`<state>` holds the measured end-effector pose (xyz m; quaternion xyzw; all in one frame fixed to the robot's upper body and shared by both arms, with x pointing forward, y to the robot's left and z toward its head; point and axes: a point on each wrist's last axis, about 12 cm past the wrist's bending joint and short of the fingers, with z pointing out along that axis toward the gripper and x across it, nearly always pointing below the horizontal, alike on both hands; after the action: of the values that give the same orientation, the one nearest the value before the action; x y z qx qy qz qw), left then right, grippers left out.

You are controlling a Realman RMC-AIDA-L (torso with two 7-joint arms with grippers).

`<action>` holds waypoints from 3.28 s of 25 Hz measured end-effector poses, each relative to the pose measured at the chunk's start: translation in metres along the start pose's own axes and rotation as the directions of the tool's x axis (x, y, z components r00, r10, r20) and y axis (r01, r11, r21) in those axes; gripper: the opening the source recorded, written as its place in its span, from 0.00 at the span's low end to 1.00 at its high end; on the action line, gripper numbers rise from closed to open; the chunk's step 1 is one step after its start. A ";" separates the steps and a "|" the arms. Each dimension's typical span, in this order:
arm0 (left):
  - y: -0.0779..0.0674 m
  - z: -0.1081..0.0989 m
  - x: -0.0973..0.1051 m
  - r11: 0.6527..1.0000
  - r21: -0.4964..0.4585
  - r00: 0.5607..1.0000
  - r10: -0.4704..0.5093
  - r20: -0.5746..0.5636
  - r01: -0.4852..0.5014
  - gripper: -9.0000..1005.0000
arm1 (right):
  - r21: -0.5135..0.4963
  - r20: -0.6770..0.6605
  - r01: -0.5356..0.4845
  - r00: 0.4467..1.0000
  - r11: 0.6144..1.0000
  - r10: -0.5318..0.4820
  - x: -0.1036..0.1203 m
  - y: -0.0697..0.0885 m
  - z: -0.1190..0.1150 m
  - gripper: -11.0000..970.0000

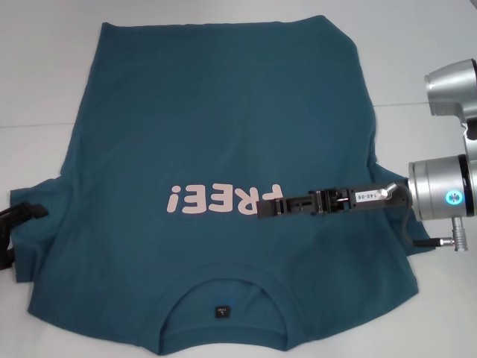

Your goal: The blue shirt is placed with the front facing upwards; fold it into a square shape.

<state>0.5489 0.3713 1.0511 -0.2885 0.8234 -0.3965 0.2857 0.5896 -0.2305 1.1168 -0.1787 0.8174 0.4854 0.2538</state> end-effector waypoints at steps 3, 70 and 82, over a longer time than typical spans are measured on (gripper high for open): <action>-0.001 -0.001 -0.003 1.000 0.000 1.000 0.002 0.006 -0.002 0.87 | 0.001 0.017 -0.006 1.000 1.000 0.006 -0.001 -0.001 -0.003 0.64; -0.100 -0.021 -0.058 0.817 -0.142 0.825 0.530 -0.198 -0.559 0.03 | 0.026 0.047 -0.028 0.999 0.999 0.027 0.003 -0.008 -0.010 0.64; -0.160 0.036 -0.017 0.566 -0.099 0.554 0.729 -0.402 -0.818 0.03 | 0.060 0.074 -0.039 0.997 0.997 0.034 0.007 -0.014 -0.015 0.64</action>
<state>0.6256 0.2829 1.1672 0.1387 0.9456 -0.1501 0.2532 0.5882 -0.2505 1.1091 -0.1382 0.8251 0.4709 0.2799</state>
